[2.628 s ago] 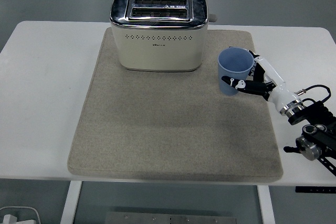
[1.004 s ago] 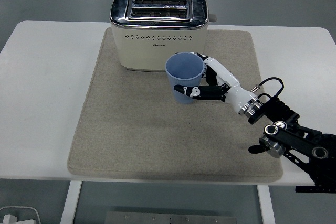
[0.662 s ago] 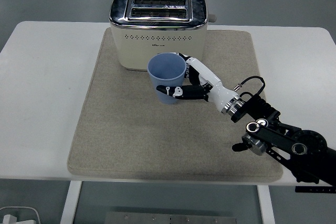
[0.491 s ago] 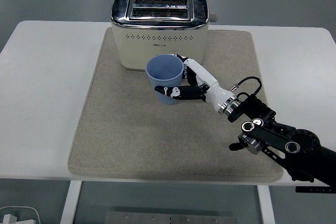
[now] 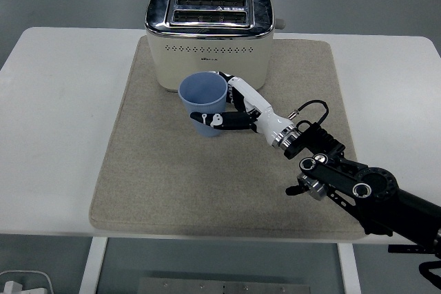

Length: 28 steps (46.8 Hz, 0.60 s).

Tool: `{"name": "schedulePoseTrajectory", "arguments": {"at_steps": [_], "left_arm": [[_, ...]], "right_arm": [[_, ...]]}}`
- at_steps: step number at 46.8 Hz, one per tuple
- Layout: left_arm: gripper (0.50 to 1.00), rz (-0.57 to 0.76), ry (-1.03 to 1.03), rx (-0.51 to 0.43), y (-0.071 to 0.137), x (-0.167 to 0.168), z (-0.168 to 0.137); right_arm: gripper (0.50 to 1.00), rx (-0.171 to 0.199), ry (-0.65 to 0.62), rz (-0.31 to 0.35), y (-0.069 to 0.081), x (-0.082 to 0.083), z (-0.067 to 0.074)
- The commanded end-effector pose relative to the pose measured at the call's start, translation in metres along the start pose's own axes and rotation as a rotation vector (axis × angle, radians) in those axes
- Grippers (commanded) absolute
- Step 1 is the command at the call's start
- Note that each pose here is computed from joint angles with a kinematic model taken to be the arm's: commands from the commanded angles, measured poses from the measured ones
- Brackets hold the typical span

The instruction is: Put the water cup in front of the bread machine

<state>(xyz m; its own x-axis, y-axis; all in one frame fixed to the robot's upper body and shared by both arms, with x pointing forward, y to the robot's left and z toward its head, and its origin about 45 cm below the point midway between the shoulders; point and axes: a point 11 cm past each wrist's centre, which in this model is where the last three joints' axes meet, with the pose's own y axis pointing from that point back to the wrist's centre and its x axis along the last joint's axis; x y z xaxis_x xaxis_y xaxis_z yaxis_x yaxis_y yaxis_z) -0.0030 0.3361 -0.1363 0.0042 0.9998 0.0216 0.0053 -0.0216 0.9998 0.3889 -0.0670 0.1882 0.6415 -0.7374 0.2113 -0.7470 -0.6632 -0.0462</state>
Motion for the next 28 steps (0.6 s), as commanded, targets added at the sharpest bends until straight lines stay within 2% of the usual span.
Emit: {"name": "schedulePoseTrajectory", "arguments": {"at_steps": [1, 7, 28], "left_arm": [[0.996, 0.0, 0.002, 0.0, 0.0, 0.0, -0.0001], [0.996, 0.0, 0.0, 0.001, 0.0, 0.0, -0.0002], [0.996, -0.001, 0.0, 0.001, 0.0, -0.0005, -0.0002]], "right_arm": [[0.5, -0.007, 0.001, 0.008, -0.0024, -0.0011, 0.0033], [0.5, 0.02, 0.003, 0.017, -0.0038, -0.0014, 0.0033], [0.5, 0.019, 0.011, 0.033, -0.0032, 0.0009, 0.01]]}}
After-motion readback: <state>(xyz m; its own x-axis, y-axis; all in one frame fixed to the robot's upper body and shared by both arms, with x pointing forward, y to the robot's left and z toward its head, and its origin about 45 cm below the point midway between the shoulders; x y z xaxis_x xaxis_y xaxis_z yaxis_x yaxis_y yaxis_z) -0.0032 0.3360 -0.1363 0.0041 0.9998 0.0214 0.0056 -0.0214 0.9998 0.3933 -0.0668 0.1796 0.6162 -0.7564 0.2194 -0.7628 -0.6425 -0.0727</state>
